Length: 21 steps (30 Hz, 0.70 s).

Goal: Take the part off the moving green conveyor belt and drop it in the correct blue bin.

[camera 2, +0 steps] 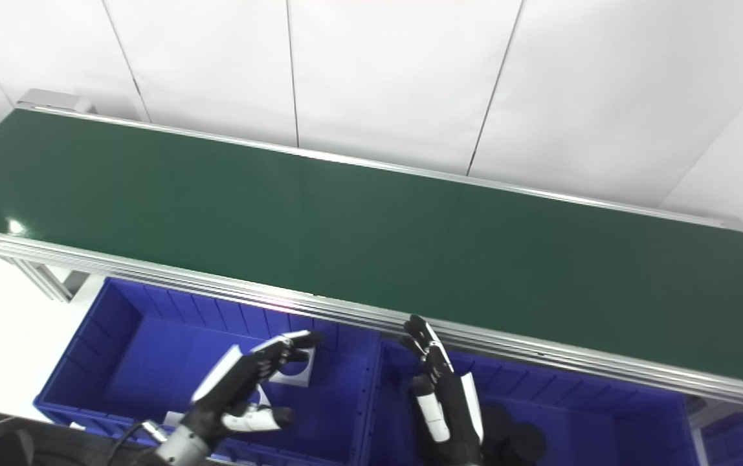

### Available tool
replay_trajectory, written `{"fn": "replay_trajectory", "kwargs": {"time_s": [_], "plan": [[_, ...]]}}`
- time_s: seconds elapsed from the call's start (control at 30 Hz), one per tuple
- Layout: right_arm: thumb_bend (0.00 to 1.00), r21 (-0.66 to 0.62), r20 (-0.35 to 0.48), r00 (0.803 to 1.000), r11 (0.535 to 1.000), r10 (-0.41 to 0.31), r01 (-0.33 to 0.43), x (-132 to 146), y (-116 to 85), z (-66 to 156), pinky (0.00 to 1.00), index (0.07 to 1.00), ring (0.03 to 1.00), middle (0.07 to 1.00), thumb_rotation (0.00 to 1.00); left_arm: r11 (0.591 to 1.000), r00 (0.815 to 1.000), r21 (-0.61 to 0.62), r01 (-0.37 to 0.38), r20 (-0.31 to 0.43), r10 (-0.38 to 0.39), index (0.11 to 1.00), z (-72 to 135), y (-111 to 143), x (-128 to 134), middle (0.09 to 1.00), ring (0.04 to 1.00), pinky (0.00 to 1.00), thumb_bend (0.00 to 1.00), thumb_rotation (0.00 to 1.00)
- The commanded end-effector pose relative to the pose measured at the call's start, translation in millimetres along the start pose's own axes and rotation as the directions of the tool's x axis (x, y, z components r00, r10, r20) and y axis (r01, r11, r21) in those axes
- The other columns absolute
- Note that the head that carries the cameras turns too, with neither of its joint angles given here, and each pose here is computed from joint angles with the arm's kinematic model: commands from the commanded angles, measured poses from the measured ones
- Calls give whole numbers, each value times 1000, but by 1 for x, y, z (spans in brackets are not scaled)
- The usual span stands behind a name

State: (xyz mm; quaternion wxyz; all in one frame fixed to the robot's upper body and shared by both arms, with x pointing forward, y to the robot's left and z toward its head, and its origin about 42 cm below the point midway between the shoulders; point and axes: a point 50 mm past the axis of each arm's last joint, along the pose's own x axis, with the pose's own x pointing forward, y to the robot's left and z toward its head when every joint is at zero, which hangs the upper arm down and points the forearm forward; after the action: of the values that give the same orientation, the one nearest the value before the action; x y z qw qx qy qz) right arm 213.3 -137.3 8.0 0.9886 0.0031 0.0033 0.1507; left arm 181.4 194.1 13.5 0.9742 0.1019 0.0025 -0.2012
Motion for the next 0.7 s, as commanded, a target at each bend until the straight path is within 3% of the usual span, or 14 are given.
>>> {"fn": "replay_trajectory", "kwargs": {"time_s": [0.0, 0.17, 0.33, 0.67], "plan": [[808, 15, 51, 999, 1000, -6, 5, 9, 8, 7, 967, 916, 881, 911, 935, 999, 998, 23, -29, 50, 28, 855, 4, 7, 8, 939, 932, 889, 908, 676], [781, -8, 37, 999, 1000, -14, 14, 10, 14, 3, 910, 911, 862, 917, 936, 998, 999, 59, -21, 40, 19, 916, -1, 4, 13, 988, 983, 950, 878, 729], [780, -21, 25, 999, 1000, -19, 20, 9, 14, 0, 913, 910, 863, 917, 946, 998, 998, 69, -9, 56, 5, 948, 2, -4, 14, 1000, 1000, 985, 878, 748], [791, -33, -4, 1000, 999, -24, 24, 1, -3, -8, 942, 932, 883, 926, 979, 1000, 996, 5, 15, 85, -16, 933, 9, -32, 37, 1000, 1000, 965, 908, 763]]}}
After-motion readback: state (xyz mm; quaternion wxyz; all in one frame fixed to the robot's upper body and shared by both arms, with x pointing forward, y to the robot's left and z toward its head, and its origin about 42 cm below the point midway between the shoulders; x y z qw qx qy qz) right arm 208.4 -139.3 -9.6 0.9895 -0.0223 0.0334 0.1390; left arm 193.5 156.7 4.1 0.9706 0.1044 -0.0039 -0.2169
